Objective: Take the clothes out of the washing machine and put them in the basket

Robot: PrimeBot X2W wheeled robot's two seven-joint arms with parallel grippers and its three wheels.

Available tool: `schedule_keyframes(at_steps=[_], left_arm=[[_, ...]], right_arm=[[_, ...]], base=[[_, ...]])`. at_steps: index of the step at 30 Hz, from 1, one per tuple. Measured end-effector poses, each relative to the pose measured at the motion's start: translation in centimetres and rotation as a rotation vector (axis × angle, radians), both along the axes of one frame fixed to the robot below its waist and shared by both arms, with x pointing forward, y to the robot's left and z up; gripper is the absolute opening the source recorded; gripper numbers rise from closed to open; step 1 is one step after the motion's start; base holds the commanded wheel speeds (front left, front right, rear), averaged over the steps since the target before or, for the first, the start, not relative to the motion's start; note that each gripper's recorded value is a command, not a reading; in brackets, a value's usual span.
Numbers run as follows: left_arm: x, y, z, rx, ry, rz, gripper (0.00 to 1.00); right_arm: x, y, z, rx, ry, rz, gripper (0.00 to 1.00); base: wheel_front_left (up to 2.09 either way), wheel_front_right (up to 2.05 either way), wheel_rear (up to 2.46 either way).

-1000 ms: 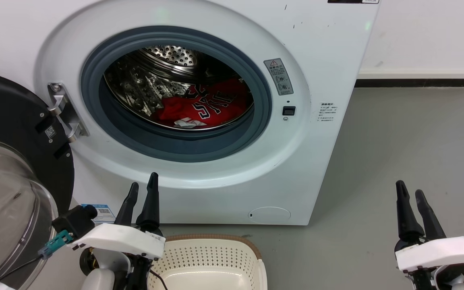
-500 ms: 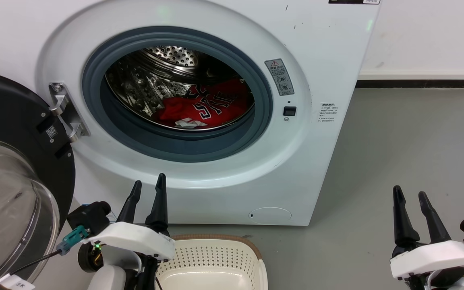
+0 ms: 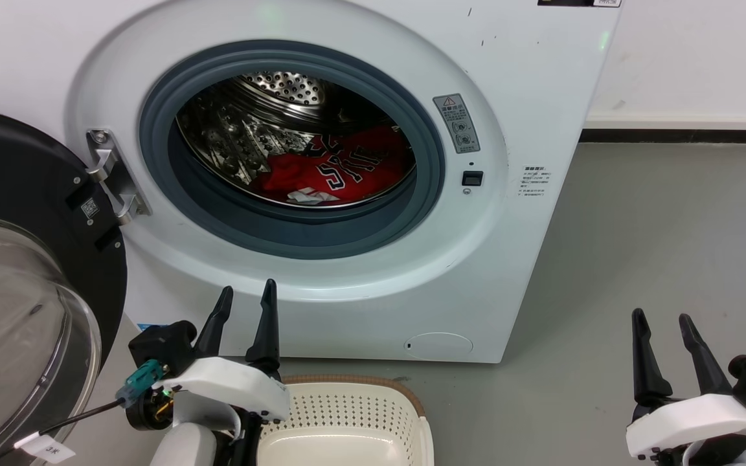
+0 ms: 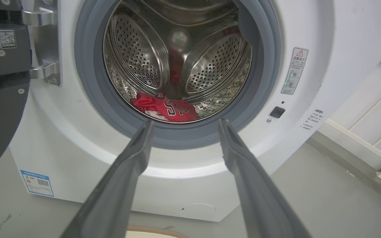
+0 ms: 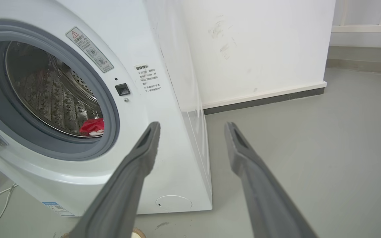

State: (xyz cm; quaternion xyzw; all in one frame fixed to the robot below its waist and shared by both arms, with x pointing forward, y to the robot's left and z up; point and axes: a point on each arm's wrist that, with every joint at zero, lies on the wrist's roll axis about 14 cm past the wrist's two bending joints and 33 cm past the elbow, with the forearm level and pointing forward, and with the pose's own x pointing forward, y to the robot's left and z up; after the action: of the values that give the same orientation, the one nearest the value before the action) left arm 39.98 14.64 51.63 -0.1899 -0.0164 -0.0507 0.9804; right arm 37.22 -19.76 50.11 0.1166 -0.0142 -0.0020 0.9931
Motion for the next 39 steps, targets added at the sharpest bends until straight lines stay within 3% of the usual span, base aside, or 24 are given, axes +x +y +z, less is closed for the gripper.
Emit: schedule_keyframes(at_steps=[39], left_arm=[[0.59,-0.3,0.51,0.292,-0.077,0.011,1.0]], right_arm=[[0.2,0.83,0.23,-0.326,-0.031,0.051,1.0]], base=[[0.0,0.0,0.0]])
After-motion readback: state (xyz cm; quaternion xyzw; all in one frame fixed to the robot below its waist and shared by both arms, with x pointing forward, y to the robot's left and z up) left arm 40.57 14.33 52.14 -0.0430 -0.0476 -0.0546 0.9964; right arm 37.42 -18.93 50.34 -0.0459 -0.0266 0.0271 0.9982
